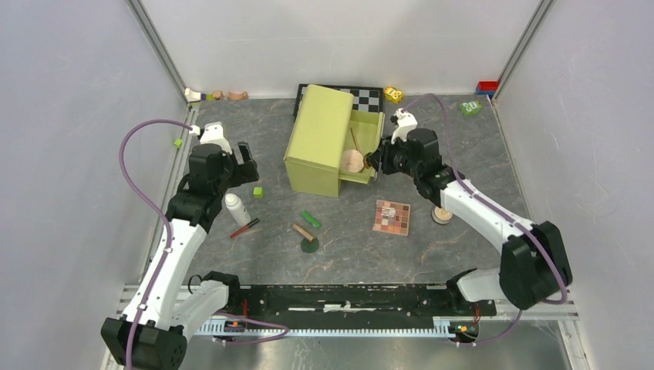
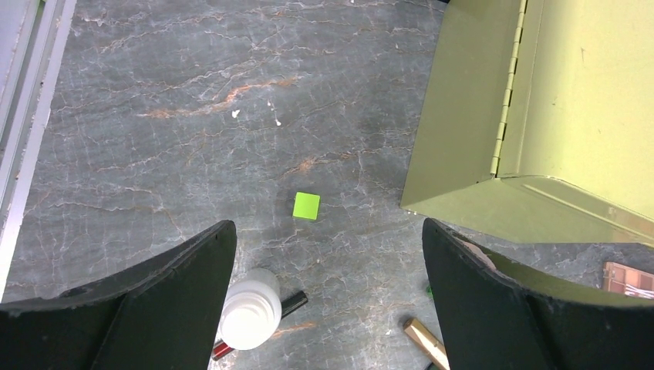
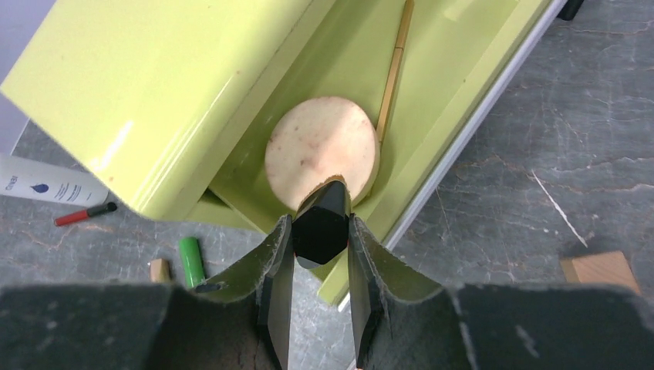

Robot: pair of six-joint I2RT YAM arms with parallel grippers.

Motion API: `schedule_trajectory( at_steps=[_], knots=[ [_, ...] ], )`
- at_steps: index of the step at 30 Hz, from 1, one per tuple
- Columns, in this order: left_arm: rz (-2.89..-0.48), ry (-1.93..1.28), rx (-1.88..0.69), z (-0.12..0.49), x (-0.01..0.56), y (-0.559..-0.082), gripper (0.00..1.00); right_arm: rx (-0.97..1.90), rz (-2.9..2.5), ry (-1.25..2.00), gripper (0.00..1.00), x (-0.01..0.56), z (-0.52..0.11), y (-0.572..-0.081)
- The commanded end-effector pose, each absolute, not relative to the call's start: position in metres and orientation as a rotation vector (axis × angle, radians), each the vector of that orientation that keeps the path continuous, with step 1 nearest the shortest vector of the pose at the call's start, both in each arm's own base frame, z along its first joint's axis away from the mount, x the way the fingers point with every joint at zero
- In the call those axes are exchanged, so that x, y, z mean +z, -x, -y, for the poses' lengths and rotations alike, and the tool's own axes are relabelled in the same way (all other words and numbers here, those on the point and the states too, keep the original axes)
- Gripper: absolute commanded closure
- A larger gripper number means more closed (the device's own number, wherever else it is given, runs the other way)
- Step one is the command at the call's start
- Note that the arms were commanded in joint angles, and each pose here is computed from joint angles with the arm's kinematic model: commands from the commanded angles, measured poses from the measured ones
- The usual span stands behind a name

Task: Organize the makeup
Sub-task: Place the makeup tool in the drawer.

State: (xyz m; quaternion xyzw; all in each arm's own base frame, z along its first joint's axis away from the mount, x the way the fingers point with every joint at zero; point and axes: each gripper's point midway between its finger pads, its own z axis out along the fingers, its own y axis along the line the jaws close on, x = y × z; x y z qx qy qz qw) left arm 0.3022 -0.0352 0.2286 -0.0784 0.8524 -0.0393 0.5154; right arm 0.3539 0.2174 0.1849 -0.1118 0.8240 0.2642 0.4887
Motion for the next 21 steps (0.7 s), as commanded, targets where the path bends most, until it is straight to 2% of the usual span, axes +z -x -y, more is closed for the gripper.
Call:
schedule_trajectory(
  at_steps=[1,4,8,11,16,21],
  knots=[
    [-1.995,0.142,-0.076,0.035,0.241,-0.307,0.04,0.7,-1.994,0.273,0.79,0.197,-0.23,-0.376],
    [-1.995,0.142,-0.077,0.035,0.241,-0.307,0.04,0.719,-1.986,0.274,0.73,0.197,-0.238,-0.388],
    [-1.996,0.143,-0.075,0.034,0.241,-0.306,0.04,0.693,-1.984,0.275,0.5,0.2,-0.24,-0.402],
    [-1.997,0.144,-0.074,0.034,0.24,-0.307,0.04,0.666,-1.953,0.27,0.41,0.212,-0.236,-0.405],
    [-2.001,0.139,-0.082,0.036,0.24,-0.307,0.04,0.592,-1.927,0.259,0.36,0.224,-0.222,-0.402],
    [-2.003,0.138,-0.084,0.036,0.239,-0.307,0.04,0.539,-1.915,0.264,0.41,0.225,-0.206,-0.386]
  ],
)
